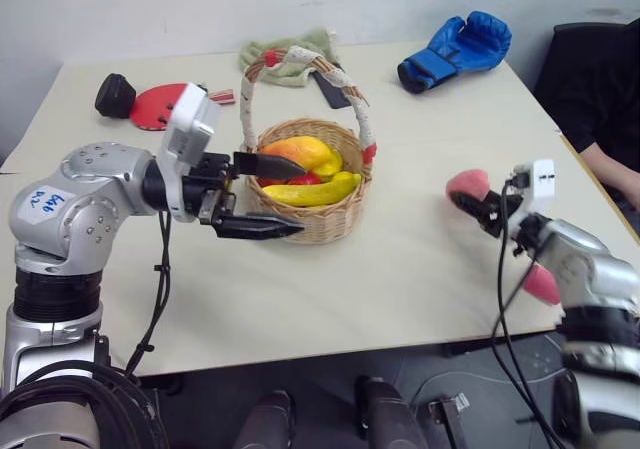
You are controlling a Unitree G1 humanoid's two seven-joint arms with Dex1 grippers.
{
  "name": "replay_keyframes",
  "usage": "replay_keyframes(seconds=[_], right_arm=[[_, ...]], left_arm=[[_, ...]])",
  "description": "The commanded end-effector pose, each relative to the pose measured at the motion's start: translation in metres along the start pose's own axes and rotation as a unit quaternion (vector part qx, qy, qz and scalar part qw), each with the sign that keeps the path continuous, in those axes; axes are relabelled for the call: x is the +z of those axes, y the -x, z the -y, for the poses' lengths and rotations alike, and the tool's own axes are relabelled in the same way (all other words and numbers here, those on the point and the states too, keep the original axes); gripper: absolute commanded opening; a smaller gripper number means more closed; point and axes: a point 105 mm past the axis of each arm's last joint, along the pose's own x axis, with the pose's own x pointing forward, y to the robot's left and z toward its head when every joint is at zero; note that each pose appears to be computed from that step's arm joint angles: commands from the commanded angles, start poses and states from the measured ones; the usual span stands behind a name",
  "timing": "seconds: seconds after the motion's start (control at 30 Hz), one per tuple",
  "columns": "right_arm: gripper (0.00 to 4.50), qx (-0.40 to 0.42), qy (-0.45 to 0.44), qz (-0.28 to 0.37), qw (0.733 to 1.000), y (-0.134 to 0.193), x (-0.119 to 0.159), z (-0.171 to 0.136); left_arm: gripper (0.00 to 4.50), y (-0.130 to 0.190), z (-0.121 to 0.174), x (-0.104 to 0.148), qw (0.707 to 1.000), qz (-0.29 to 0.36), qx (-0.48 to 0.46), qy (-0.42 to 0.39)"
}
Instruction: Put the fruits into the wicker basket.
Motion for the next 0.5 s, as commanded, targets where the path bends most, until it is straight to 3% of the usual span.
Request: replay_keyframes(seconds=[0.03,0.33,0.5], right_arm=[[2.24,0.159,0.053,-0.001,0.986,0.002,0.023,-0.091],[2.24,0.283,0.092,0.04,0.954,-0.058,0.066,-0.198],[2.24,0.238,0.117,0.04,0.963,-0.105,0.079,-0.202]], left_arm=[[4.5,0.025,-0.008,0.001,0.999,-0.006,0.048,-0.007],[4.5,0.054,-0.018,-0.002,0.994,-0.02,0.106,0.001],[4.5,0.047,-0.015,-0.001,0.995,-0.012,0.1,-0.007]])
